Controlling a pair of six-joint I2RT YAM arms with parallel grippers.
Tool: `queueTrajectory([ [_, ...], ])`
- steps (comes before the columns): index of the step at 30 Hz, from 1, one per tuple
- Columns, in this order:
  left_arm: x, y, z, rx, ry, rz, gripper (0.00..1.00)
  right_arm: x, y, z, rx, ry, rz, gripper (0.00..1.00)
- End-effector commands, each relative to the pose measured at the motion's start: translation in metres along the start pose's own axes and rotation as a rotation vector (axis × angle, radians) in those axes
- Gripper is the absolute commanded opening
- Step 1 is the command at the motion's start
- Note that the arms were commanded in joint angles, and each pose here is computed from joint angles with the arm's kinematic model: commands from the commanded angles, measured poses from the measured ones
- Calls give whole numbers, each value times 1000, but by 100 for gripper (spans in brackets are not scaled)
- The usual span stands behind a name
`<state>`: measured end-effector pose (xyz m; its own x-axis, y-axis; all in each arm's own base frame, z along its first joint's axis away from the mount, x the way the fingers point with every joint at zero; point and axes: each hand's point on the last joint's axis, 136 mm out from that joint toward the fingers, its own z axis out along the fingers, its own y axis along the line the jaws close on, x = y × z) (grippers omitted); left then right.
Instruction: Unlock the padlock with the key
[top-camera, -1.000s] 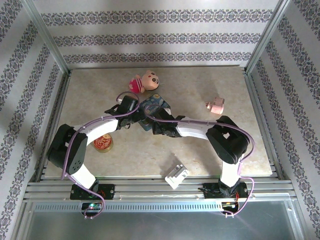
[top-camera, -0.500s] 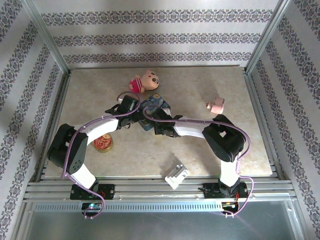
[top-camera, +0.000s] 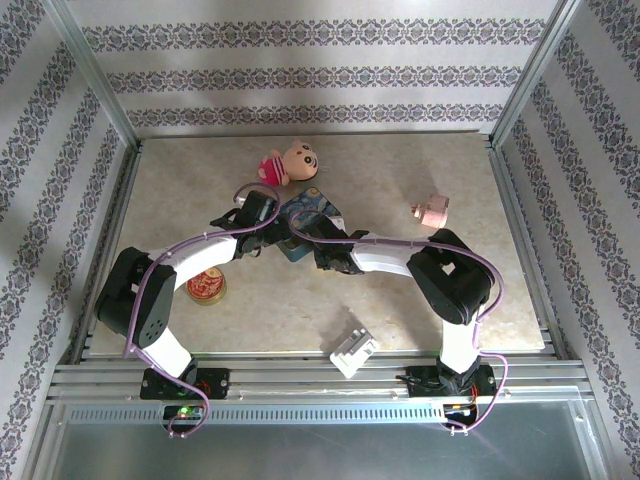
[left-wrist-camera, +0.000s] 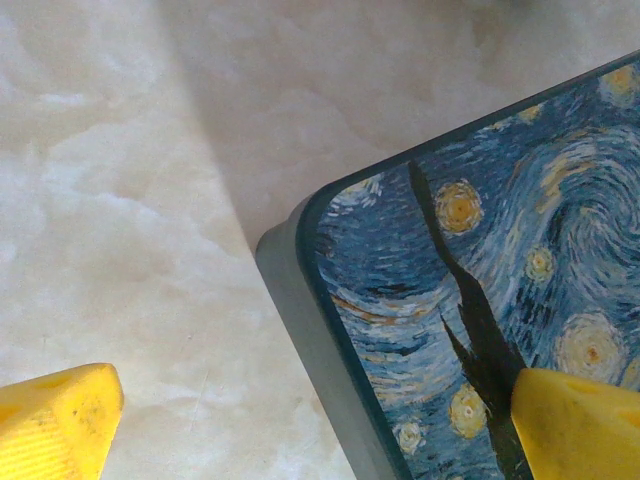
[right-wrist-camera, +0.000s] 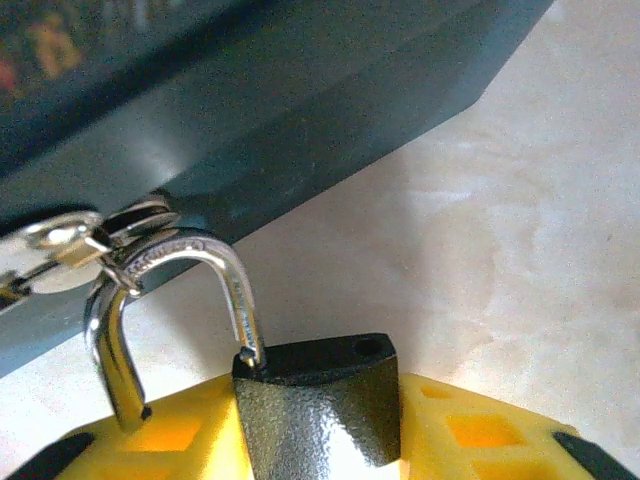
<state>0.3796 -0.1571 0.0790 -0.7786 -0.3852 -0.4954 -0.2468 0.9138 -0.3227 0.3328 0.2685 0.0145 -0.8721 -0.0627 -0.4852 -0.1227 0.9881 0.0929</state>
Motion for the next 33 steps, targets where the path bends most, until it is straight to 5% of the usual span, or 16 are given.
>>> queueTrajectory([
  [1, 2, 13, 0, -51, 16, 15, 99, 16, -1, 9, -26, 57, -12, 33],
  [17, 3, 5, -2, -72, -10, 133, 99, 15, 11, 2, -123, 57, 49, 10],
  [33, 24, 14, 10, -77, 59, 143, 99, 6, 19, -6, -198, 25, 148, 0],
])
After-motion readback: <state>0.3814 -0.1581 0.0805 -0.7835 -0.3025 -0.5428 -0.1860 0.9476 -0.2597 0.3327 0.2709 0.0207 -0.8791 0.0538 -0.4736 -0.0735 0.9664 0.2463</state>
